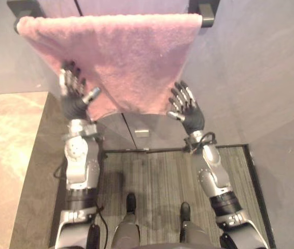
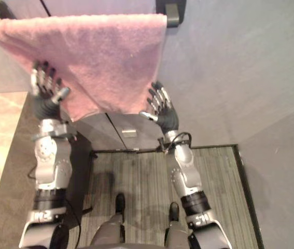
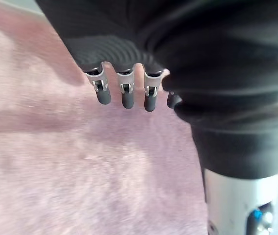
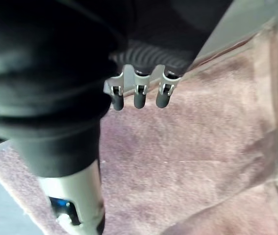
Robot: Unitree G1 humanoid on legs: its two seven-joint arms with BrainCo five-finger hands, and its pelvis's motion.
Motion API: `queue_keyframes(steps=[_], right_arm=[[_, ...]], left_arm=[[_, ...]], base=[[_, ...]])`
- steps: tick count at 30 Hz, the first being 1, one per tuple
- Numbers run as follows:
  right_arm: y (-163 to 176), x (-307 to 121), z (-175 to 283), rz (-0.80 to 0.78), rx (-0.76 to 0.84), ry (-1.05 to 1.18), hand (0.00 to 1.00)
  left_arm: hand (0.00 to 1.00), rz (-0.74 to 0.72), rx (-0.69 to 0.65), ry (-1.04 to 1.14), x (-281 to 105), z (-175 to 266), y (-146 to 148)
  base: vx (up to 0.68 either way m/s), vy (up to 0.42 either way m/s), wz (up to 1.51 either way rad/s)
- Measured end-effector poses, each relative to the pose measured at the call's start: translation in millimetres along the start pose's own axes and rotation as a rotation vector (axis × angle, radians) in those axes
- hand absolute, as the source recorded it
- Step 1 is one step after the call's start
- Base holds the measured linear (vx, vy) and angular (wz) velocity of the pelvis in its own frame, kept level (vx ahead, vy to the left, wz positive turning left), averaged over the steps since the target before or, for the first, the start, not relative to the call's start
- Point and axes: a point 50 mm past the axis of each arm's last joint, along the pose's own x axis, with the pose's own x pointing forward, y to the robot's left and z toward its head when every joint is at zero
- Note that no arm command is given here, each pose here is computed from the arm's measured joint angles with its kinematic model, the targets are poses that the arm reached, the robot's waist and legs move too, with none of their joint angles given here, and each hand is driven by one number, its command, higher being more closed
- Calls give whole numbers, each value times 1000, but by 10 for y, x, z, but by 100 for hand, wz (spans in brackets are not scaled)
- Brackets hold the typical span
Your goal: Organize washtable
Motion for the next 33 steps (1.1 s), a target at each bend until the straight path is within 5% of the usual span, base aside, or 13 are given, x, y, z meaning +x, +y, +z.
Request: queue_keyframes(steps=[6,11,16,22,25,30,33], right_arm=[[-251,-578,-429,-136,-69,231,0],[-641,-1577,-1029,-357,-140,654,0],[-916,-2993,-1315,-744,-99,1128,0],[-947,-3718,-1223,-1037,-34,1308,0],[-929,-3740,-1242,-1023,-35,1346,0],[-952,-3445,-1341,-977,-56,1290,0],[-1000,-3390,-1323,-967,-81,1276,0]], left_arm=[[0,-9,97,340,-608,-649,151],[0,86,247,790,-1517,-1287,503],[0,437,289,1246,-2786,-1453,1052],[0,866,198,1470,-3866,-1112,1260],[0,923,133,1470,-3977,-1082,1215],[0,870,105,1340,-3485,-1267,1276],[0,853,93,1353,-3507,-1295,1198]], base=[[-4,40,-2],[31,34,-5],[2,6,-1],[-7,-1,13],[-43,-37,68],[-115,-93,91],[-107,-37,18]])
